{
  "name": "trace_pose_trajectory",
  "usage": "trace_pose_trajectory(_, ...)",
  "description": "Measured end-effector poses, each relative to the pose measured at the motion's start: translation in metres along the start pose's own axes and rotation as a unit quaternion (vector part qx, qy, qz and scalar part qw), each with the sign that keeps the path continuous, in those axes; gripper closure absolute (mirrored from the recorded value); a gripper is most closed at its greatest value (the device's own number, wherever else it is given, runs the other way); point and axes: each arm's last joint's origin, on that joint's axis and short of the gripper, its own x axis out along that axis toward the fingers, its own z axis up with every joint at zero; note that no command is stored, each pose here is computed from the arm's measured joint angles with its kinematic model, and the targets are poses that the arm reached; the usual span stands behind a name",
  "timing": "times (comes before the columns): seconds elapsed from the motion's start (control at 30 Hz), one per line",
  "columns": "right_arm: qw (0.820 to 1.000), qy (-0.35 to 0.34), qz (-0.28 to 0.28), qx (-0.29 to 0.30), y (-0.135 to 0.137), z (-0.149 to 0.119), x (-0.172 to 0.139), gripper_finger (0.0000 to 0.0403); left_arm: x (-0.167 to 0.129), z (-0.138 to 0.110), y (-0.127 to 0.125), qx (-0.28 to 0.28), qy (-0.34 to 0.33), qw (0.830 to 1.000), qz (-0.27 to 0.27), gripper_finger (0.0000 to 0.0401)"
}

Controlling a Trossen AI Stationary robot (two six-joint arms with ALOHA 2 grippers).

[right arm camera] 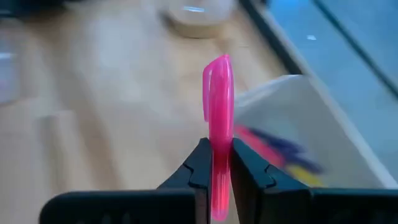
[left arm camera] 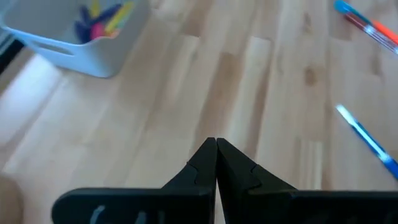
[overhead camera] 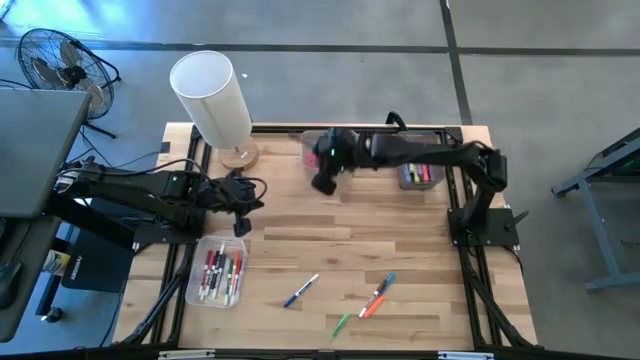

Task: Pick & Place Markers
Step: Put the pink pen into the white bin, then put the orange pen into the white bin

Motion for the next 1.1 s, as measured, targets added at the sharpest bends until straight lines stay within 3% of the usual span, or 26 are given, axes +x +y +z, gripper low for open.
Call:
trace_pose_trajectory(0.2,0.999,-0.010,-0.045,0.019,-0.070,0.015,0.010,0.0377,0.000,0.003,0.001,-0.032,-0.023,0.999,0.032,0.0401)
trace_pose_trajectory(0.43,0.991,0.110,-0.055,0.052,-0.125,-0.017,0.058,0.0377,0.000,0.004,0.004,-0.072,-0.038,0.994,0.070,0.0401)
trace_pose_trajectory(0.63,0.982,0.178,-0.046,0.035,-0.133,-0.040,0.094,0.0370,0.000,0.004,0.004,-0.076,-0.042,0.993,0.077,0.0401)
trace_pose_trajectory(1.1,0.982,0.184,-0.018,0.034,-0.131,-0.044,0.102,0.0325,0.000,0.003,0.004,-0.102,-0.041,0.991,0.077,0.0401)
